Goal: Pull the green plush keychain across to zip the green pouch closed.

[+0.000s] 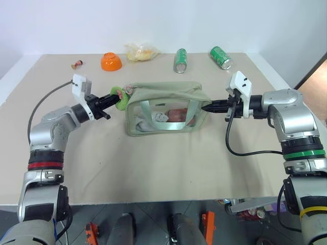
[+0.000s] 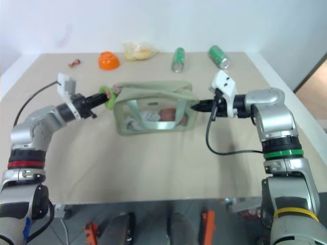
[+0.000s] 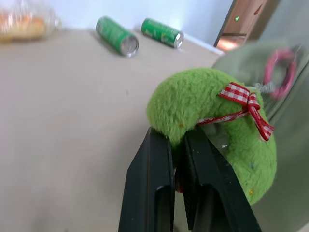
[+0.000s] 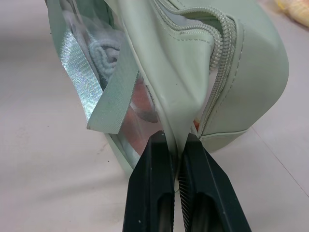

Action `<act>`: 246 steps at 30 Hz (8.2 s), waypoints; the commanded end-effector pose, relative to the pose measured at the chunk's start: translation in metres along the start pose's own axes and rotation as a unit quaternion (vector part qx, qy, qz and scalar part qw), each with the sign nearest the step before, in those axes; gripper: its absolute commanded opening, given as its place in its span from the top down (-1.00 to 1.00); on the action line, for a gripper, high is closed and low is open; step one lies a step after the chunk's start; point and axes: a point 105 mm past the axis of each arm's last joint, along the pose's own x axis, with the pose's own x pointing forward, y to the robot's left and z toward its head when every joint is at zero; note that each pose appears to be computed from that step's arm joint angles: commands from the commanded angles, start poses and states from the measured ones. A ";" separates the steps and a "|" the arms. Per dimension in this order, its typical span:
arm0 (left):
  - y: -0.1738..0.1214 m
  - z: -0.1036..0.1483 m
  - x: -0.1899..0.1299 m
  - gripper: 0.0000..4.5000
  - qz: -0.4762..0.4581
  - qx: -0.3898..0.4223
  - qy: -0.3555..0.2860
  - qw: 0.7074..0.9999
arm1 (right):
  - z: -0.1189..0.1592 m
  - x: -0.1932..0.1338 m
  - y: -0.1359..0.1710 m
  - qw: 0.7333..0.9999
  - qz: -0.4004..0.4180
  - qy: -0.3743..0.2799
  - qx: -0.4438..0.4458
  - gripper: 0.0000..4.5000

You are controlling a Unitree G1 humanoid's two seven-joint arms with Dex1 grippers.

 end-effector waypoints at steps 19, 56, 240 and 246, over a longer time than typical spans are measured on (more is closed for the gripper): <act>-0.073 0.070 0.070 0.77 -0.156 0.284 0.008 0.946 | 0.002 -0.005 -0.001 1.000 -0.013 -0.003 -0.006 1.00; -0.078 0.112 0.089 -0.97 -0.212 0.402 0.078 0.887 | 0.005 0.006 0.006 1.000 -0.008 -0.016 -0.004 1.00; -0.057 -0.019 -0.016 1.00 -0.107 0.009 0.017 0.994 | -0.009 -0.093 -0.077 0.942 -0.268 0.140 -0.143 0.99; -0.057 -0.020 -0.017 1.00 -0.101 0.005 0.017 0.995 | -0.055 -0.063 -0.066 0.937 -0.266 0.161 -0.159 0.99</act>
